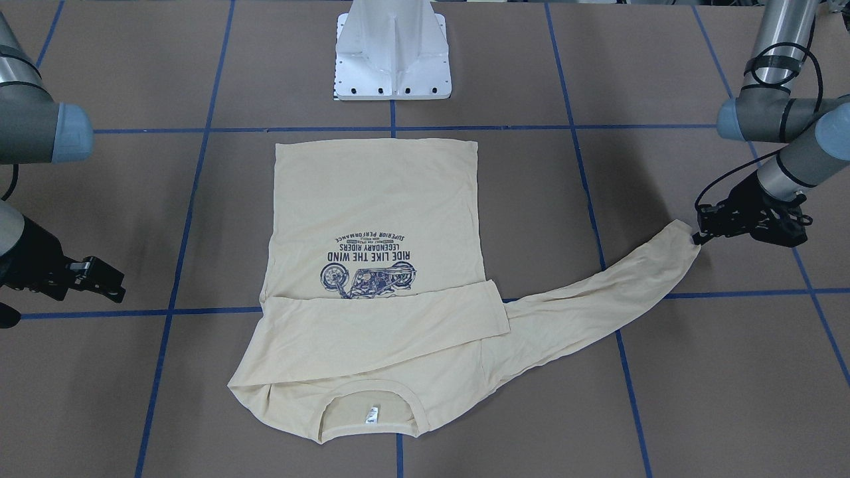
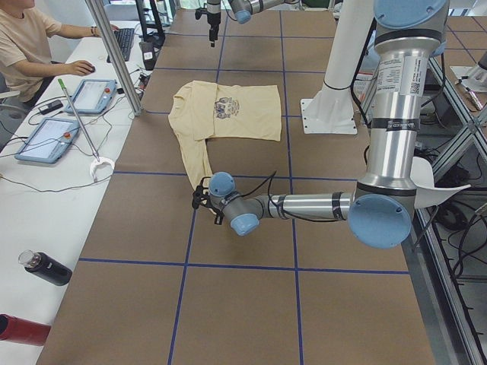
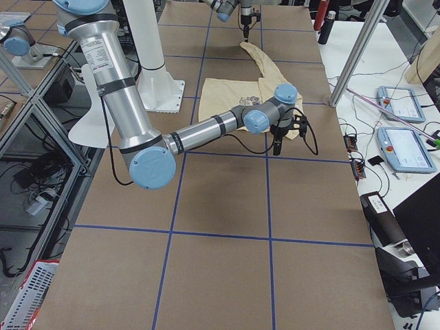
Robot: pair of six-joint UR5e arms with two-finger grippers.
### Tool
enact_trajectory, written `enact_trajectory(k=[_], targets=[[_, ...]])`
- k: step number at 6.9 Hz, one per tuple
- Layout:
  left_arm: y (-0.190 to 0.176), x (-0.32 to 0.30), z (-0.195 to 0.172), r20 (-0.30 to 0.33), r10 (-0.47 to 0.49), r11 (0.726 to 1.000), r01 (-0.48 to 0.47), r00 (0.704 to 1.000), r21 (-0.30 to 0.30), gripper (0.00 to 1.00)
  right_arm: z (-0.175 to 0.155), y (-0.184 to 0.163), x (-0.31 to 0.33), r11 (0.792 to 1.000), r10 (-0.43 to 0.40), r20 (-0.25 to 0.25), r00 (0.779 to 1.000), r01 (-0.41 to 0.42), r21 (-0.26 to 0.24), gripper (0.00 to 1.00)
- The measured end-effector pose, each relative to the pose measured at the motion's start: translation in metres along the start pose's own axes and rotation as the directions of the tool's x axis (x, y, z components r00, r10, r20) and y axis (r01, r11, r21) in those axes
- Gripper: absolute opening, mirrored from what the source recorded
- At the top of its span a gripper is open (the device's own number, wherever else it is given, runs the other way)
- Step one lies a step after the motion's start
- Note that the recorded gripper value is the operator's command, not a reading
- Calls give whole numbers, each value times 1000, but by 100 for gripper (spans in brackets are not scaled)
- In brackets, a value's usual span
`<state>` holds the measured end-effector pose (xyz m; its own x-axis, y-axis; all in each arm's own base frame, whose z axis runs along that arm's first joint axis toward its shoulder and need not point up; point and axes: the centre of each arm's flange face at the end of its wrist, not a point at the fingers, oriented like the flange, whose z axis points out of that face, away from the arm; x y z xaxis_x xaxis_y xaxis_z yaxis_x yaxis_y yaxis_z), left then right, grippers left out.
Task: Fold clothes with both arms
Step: 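Carry the sleeve with the left gripper across the shirt toward the collar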
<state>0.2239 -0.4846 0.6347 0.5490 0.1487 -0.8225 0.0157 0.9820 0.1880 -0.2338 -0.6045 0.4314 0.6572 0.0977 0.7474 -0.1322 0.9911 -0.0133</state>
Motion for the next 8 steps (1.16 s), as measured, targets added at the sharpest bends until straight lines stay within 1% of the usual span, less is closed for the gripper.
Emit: enact_trajectory(k=[1,2,4,5,6,8], targets=[[0,5,-4,-8,8,1000,-8,1000,7,0,0,0,0,1000,0,0,1000,0,0,96],[-4,21,-17,-30,25,999,-25,999,23,0,0,0,1,1000,0,0,1000,0,0,96],[-18,75,-53,-77,60,997,-56,995,61,0,0,0,1,1000,0,0,1000,0,1,96],[-38,113,-67,-88,42,997,-36,995,71,0,1,0,3,1000,1,-2,1000,-1,1,96],[-69,159,-78,-102,7,997,1,995,80,0,2,1,6,1000,2,-4,1000,-2,-1,96],[-123,257,-83,-130,-65,995,74,989,64,0,6,2,11,1000,5,-10,1000,-5,-3,96]])
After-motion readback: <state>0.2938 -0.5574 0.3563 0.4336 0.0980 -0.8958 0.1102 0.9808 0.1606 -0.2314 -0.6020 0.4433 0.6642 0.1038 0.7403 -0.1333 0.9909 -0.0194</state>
